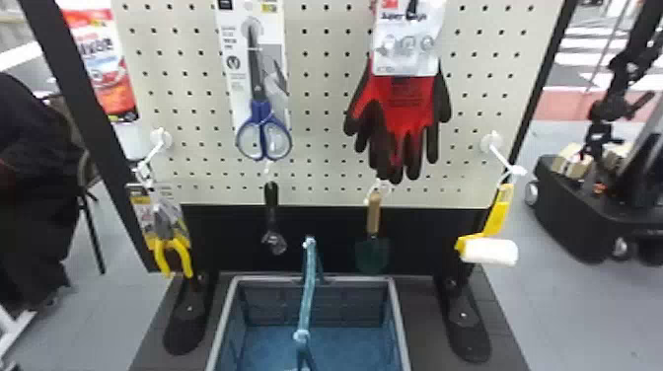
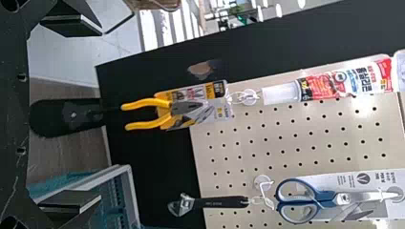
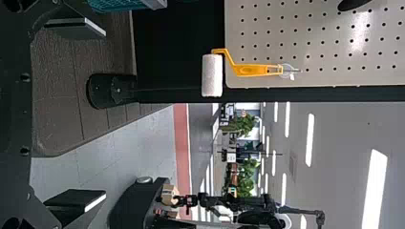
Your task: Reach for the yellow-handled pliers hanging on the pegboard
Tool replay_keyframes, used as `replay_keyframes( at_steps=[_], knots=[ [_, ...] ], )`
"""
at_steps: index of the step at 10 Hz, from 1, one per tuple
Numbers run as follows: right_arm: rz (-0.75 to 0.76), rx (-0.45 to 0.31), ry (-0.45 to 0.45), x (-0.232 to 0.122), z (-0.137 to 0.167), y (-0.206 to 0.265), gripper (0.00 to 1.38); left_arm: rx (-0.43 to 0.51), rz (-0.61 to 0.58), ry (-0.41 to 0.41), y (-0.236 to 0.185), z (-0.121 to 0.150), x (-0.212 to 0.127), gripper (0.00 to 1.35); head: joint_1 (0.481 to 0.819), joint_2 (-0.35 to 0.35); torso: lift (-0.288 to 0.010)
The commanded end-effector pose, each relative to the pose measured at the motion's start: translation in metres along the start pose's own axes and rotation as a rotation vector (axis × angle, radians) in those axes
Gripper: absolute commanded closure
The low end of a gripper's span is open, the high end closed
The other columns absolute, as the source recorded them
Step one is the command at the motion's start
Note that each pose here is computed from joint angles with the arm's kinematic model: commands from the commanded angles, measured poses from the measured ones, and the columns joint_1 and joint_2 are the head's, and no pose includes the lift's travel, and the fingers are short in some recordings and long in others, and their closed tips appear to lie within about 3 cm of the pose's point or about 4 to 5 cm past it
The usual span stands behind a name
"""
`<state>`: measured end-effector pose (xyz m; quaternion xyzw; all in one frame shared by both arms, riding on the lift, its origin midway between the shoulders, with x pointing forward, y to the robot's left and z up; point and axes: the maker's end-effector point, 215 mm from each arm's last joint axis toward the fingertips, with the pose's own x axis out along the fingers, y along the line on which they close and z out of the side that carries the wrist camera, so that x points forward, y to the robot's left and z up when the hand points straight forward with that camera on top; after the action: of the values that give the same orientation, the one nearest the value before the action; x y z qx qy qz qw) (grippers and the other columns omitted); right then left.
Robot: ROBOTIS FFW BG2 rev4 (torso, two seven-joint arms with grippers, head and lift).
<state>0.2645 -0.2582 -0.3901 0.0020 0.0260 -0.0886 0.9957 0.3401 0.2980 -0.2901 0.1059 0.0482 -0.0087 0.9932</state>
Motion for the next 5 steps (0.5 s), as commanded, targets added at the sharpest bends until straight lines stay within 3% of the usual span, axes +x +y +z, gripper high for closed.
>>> replay_keyframes(
  at_steps=[1, 3, 5],
  knots=[
    [0.001, -0.003, 0.002, 0.000, -0.001, 0.001, 0.12, 0.066, 0.029, -0.016, 0.026, 0.011, 0.017, 0.10, 0.549, 0.000, -0.100],
    [0.005, -0.004, 0.001, 0.001, -0.002, 0.002, 0.12, 0.115, 0.046, -0.013, 0.049, 0.010, 0.034, 0.10, 0.549, 0.000, -0.100],
    [0.011, 0.000, 0.008, 0.001, -0.005, 0.005, 0.12, 0.048, 0.074, -0.003, 0.064, -0.018, 0.057, 0.10, 0.549, 0.000, -0.100]
  ],
)
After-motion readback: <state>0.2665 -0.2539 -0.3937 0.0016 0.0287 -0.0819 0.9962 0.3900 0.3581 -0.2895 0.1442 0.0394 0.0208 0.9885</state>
